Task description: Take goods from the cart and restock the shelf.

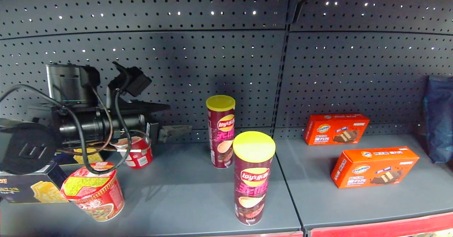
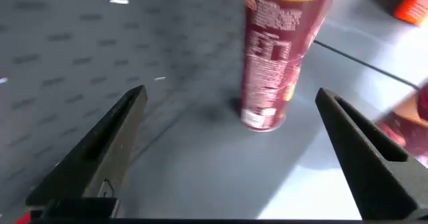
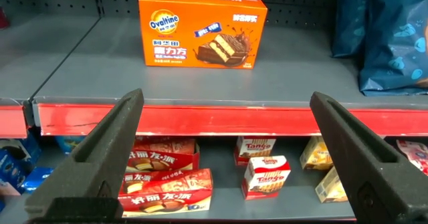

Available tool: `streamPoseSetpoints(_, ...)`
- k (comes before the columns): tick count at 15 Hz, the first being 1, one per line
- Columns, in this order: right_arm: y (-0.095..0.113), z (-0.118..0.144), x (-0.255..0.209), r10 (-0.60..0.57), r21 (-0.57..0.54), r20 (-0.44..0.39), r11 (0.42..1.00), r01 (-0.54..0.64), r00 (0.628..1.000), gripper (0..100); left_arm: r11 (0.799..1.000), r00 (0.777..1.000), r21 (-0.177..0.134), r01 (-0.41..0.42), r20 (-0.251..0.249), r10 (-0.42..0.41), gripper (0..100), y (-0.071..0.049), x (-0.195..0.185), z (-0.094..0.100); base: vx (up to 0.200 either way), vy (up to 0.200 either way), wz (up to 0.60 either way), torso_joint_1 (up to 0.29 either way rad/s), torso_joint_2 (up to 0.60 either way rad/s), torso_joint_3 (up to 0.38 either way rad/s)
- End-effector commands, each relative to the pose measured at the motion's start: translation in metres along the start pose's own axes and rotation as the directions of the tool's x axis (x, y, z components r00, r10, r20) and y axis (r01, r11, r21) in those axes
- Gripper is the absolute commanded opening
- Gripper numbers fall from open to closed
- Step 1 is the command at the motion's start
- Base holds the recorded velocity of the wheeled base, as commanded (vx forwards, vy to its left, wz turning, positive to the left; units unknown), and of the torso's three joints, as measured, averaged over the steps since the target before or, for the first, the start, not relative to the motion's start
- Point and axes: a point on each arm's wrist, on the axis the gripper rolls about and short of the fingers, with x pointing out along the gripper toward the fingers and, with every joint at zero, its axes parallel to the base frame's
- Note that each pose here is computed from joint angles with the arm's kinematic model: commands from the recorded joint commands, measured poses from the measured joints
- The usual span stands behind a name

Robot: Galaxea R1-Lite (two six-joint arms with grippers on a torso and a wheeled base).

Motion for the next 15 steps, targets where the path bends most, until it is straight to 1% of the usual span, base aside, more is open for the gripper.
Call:
streamPoseSetpoints(1,0.000,0.000,0.000,0.001,0.000,-0.002,1.000,-0.001,1.000,100,0.996,0.995,-0.017,-0.089,0.032,0.090,100,-0.015,-0.028,0.012,0.000,0.000,0.00,0.000,0.00,0.000)
streamPoseSetpoints(3,0.000,0.000,0.000,0.001,-0.002,-0.002,1.000,-0.001,1.000,100,0.986,0.987,-0.015,-0.163,-0.005,0.163,100,-0.029,-0.020,0.010,0.000,0.000,0.00,0.000,0.00,0.000)
streamPoseSetpoints(4,0.000,0.000,0.000,0.001,-0.002,-0.002,1.000,-0.001,1.000,100,0.978,0.978,-0.006,-0.209,-0.022,0.209,100,-0.036,-0.016,0.011,0.000,0.000,0.00,0.000,0.00,0.000)
streamPoseSetpoints(5,0.000,0.000,0.000,0.001,-0.003,-0.002,1.000,-0.001,1.000,100,0.975,0.974,0.005,-0.224,-0.033,0.224,100,-0.046,-0.011,0.012,0.000,0.000,0.00,0.000,0.00,0.000)
streamPoseSetpoints(6,0.000,0.000,0.000,0.001,-0.003,-0.002,1.000,-0.001,1.000,100,0.969,0.968,0.007,-0.248,-0.047,0.248,100,-0.050,-0.008,0.010,0.000,0.000,0.00,0.000,0.00,0.000)
streamPoseSetpoints(7,0.000,0.000,0.000,0.002,-0.003,-0.002,1.000,-0.002,1.000,100,0.951,0.948,0.014,-0.309,-0.075,0.309,100,-0.051,-0.002,0.007,0.000,0.000,0.00,0.000,0.00,0.000)
streamPoseSetpoints(8,0.000,0.000,0.000,0.001,-0.005,-0.002,1.000,-0.001,1.000,100,0.926,0.920,0.024,-0.377,-0.111,0.377,100,-0.050,0.005,0.002,0.000,0.000,0.00,0.000,0.00,0.000)
streamPoseSetpoints(9,0.000,0.000,0.000,0.001,-0.005,-0.002,1.000,-0.001,1.000,100,0.900,0.893,0.031,-0.435,-0.117,0.435,100,-0.047,0.011,-0.001,0.000,0.000,0.00,0.000,0.00,0.000)
streamPoseSetpoints(11,0.000,0.000,0.000,0.001,-0.005,-0.002,1.000,-0.001,1.000,100,0.863,0.857,0.048,-0.503,-0.102,0.505,100,-0.046,0.027,-0.006,0.000,0.000,0.00,0.000,0.00,0.000)
streamPoseSetpoints(12,0.000,0.000,0.000,0.001,-0.005,-0.002,1.000,-0.001,1.000,100,0.862,0.856,0.049,-0.505,-0.103,0.507,100,-0.046,0.028,-0.007,0.000,0.000,0.00,0.000,0.00,0.000)
streamPoseSetpoints(13,0.000,0.000,0.000,0.001,-0.005,-0.001,1.000,-0.001,1.000,100,0.838,0.830,0.060,-0.542,-0.116,0.545,100,-0.049,0.039,-0.012,0.000,0.000,0.00,0.000,0.00,0.000)
streamPoseSetpoints(15,0.000,0.000,0.000,0.001,-0.005,-0.002,1.000,-0.001,1.000,100,0.833,0.820,0.075,-0.549,-0.146,0.554,100,-0.053,0.045,-0.019,0.000,0.000,0.00,0.000,0.00,0.000)
